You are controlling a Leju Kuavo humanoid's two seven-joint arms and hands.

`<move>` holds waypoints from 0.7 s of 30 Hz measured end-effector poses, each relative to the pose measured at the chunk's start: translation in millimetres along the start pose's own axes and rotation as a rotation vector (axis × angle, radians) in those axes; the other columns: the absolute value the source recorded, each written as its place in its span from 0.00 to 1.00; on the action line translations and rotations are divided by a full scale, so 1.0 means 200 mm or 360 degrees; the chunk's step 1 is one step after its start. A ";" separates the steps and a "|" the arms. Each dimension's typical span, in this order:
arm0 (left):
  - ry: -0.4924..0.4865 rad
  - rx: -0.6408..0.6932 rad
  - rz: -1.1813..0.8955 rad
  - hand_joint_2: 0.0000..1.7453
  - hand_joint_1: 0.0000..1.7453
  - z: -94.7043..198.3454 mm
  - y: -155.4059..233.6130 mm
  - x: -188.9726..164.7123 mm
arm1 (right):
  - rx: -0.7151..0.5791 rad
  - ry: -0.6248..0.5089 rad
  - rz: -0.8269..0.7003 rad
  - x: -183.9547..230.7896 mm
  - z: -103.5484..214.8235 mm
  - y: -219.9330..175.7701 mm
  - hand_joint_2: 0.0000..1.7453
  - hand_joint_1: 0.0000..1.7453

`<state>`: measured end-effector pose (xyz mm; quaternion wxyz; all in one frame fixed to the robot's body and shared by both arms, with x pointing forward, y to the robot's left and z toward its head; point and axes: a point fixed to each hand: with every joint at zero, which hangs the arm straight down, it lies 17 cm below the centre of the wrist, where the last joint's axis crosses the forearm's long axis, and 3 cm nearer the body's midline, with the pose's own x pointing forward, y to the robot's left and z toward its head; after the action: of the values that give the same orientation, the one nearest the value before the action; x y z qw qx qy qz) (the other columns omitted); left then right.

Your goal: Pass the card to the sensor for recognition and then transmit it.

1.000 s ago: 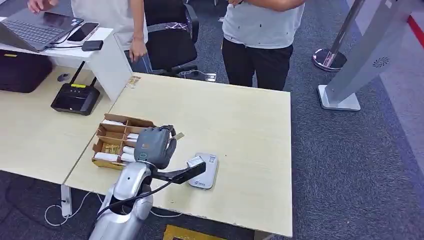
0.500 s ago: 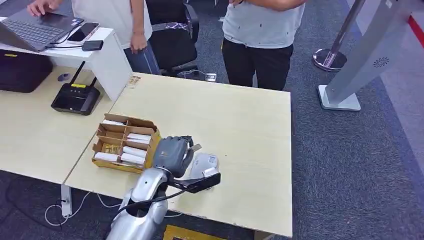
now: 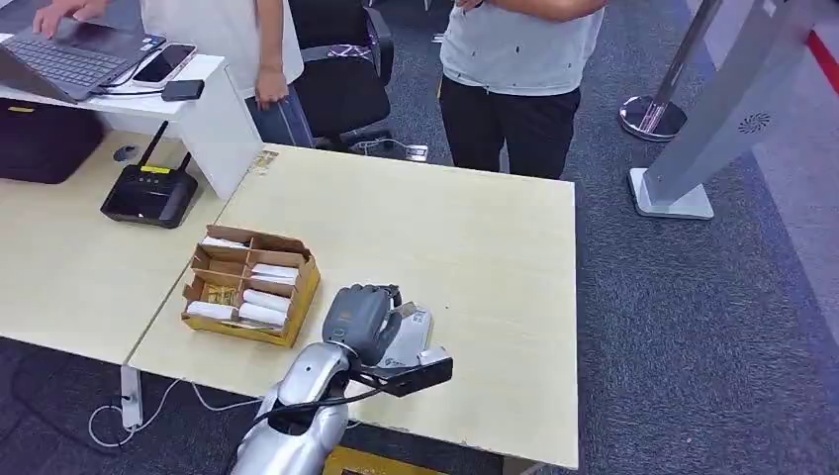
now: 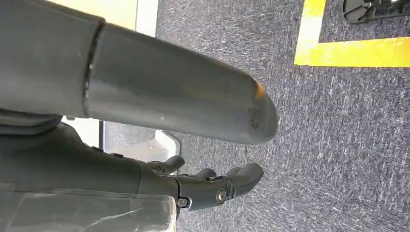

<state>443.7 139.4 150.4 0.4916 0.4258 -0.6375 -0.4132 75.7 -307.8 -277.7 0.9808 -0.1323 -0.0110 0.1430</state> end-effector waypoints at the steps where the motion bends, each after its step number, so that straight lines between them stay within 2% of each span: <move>1: 0.0000 -0.0006 0.0000 1.00 1.00 0.00 -0.01 0.00 | 0.0000 0.0000 0.0000 0.00 0.00 0.00 0.00 0.00; 21: 0.0006 -0.0125 -0.0026 1.00 1.00 0.04 -0.16 -0.01 | -0.0004 -0.0005 0.0011 0.00 0.00 0.00 0.00 0.00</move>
<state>441.0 131.6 118.1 0.5057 0.4122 -0.6162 -0.4412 76.1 -308.1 -277.7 0.9801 -0.1334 -0.0121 0.1466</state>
